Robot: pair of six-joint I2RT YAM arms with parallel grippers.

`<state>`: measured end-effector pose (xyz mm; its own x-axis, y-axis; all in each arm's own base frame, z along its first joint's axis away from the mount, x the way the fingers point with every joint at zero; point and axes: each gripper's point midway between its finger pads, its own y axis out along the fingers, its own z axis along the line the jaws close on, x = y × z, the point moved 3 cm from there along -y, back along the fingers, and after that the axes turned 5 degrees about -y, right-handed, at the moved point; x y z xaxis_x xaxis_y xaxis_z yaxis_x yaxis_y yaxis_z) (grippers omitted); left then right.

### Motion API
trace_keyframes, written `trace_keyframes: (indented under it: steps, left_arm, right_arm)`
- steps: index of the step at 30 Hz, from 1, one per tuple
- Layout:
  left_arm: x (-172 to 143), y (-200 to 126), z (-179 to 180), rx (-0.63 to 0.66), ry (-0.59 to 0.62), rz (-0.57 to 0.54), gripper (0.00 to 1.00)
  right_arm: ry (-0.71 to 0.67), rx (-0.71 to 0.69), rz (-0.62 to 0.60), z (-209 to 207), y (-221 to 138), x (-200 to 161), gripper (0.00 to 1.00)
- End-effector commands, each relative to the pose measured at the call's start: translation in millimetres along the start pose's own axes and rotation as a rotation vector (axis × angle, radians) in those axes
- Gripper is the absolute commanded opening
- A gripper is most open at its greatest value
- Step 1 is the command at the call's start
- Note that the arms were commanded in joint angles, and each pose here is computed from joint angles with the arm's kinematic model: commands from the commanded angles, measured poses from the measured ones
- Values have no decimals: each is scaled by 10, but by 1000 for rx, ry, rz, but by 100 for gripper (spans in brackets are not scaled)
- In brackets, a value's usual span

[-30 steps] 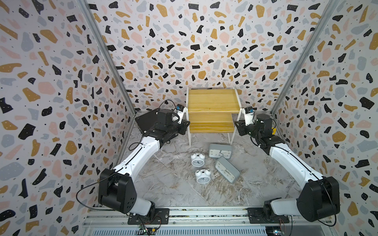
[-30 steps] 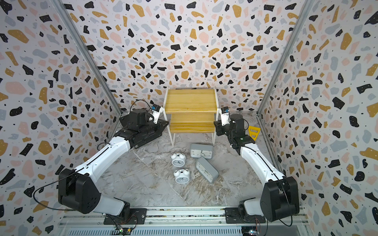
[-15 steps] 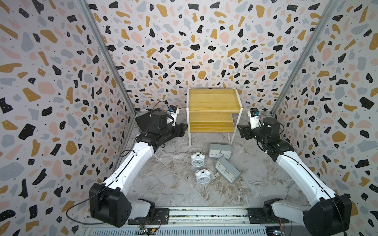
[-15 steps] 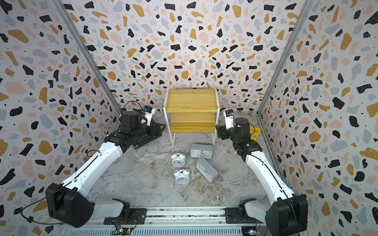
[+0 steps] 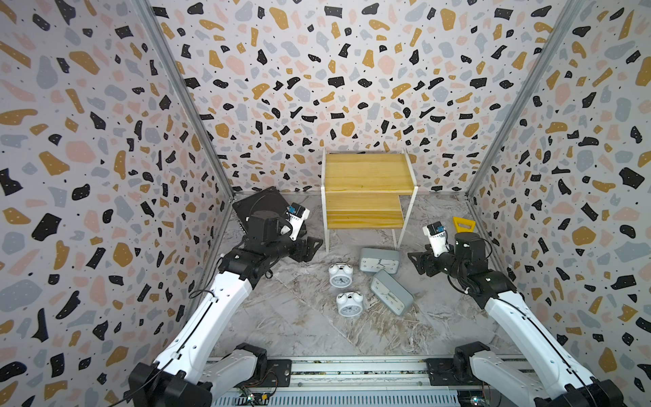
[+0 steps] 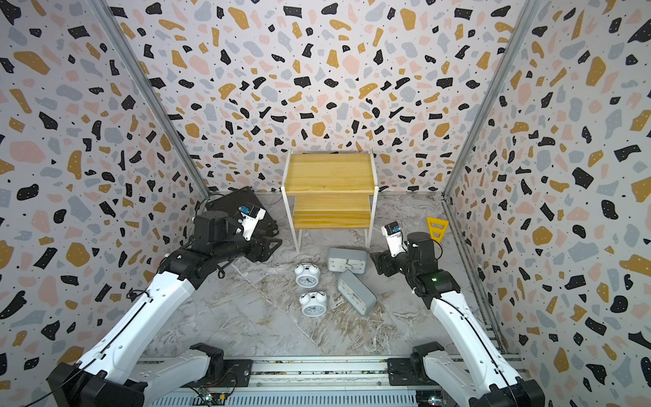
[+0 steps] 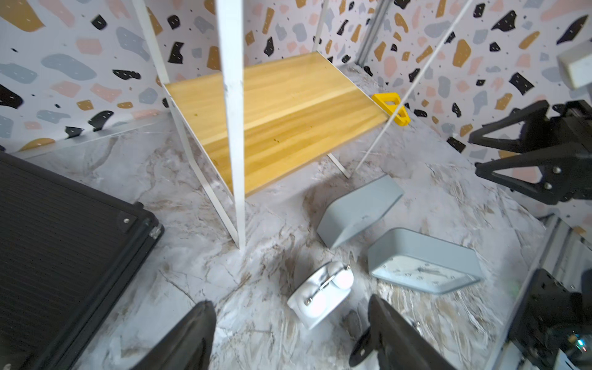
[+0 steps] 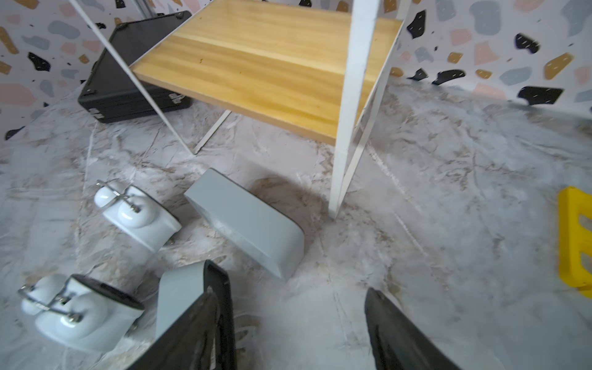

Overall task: Place the alarm clocks on the shelf by style
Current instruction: Move the shelf to the center of the board, then pick up the alarm from the center of the board.

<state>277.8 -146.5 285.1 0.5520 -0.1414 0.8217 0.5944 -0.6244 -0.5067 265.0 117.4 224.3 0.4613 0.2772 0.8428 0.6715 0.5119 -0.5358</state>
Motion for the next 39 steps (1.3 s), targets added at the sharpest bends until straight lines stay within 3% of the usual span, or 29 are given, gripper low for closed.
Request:
trace_keyframes:
  steps: [1, 9, 28, 32, 39]
  left_arm:
    - [-131, -132, -142, -60, 67, 34, 80]
    - [-343, -98, -170, -97, 96, 41, 80]
    - [-440, 11, -97, -85, 86, 59, 80]
    - [-443, 12, -89, -81, 89, 63, 80]
    - [-459, 7, -98, -86, 95, 67, 80]
  right_arm:
    - [43, 141, 21, 258, -77, -127, 78]
    - [81, 230, 80, 551, 5, -424, 80]
    - [-65, 169, 339, 735, 341, -832, 81]
    - [-76, 159, 374, 743, 395, -853, 76]
    - [-93, 115, 412, 692, 412, -860, 56]
